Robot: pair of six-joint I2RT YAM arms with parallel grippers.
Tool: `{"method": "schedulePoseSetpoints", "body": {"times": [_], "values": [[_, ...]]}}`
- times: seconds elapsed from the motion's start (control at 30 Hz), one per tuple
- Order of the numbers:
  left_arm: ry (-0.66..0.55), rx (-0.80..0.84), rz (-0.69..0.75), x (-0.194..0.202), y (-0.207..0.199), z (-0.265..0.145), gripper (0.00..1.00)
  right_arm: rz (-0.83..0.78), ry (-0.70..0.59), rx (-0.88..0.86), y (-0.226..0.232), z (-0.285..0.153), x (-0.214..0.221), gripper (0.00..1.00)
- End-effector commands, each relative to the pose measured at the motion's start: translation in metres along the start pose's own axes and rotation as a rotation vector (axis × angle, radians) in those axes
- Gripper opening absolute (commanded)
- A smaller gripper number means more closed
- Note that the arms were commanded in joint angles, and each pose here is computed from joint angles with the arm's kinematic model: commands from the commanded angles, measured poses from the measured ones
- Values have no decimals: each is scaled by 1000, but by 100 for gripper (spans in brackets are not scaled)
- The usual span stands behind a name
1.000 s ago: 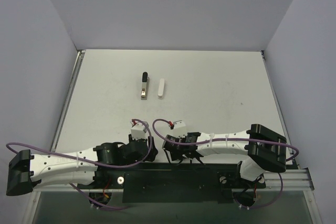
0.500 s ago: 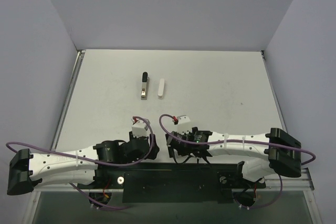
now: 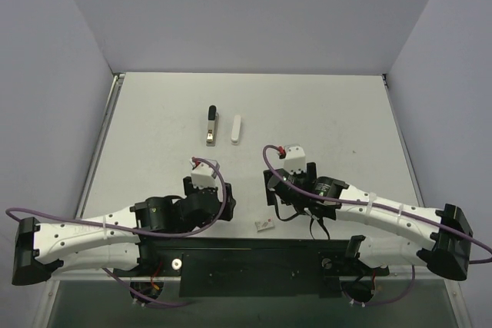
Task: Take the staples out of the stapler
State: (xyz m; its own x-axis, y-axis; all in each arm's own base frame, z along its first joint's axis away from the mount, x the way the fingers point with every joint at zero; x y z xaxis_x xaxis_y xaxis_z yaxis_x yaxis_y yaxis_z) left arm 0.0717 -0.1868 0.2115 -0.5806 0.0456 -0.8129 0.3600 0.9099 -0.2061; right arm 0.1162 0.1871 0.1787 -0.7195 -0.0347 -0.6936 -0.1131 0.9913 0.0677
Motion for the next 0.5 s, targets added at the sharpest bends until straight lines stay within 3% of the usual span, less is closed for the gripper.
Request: {"method": "schedulePoseSetpoints", "body": {"times": [0.0, 0.1, 0.47], "values": [[-53, -62, 43, -22, 3, -5, 89, -30, -176, 130, -22, -20, -32, 96], [-64, -77, 56, -29, 1, -6, 89, -38, -220, 180, -31, -24, -40, 100], [-146, -140, 78, -55, -4, -9, 90, -48, -243, 220, -38, -28, -59, 100]]}}
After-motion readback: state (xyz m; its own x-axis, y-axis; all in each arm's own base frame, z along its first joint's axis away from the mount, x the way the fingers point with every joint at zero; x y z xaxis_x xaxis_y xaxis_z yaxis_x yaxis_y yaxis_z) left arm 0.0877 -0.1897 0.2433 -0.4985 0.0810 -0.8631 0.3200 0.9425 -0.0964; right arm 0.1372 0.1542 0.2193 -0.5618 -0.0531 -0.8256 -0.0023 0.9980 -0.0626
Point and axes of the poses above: each gripper's point midway between its finger pads, its own z axis out along the fingers, its own y axis along the line the jaws close on, x = y × z, the point moved 10 cm from there along -z, back along the fingers, and after that the axes turned 7 degrees about z, right-handed, at the moved point
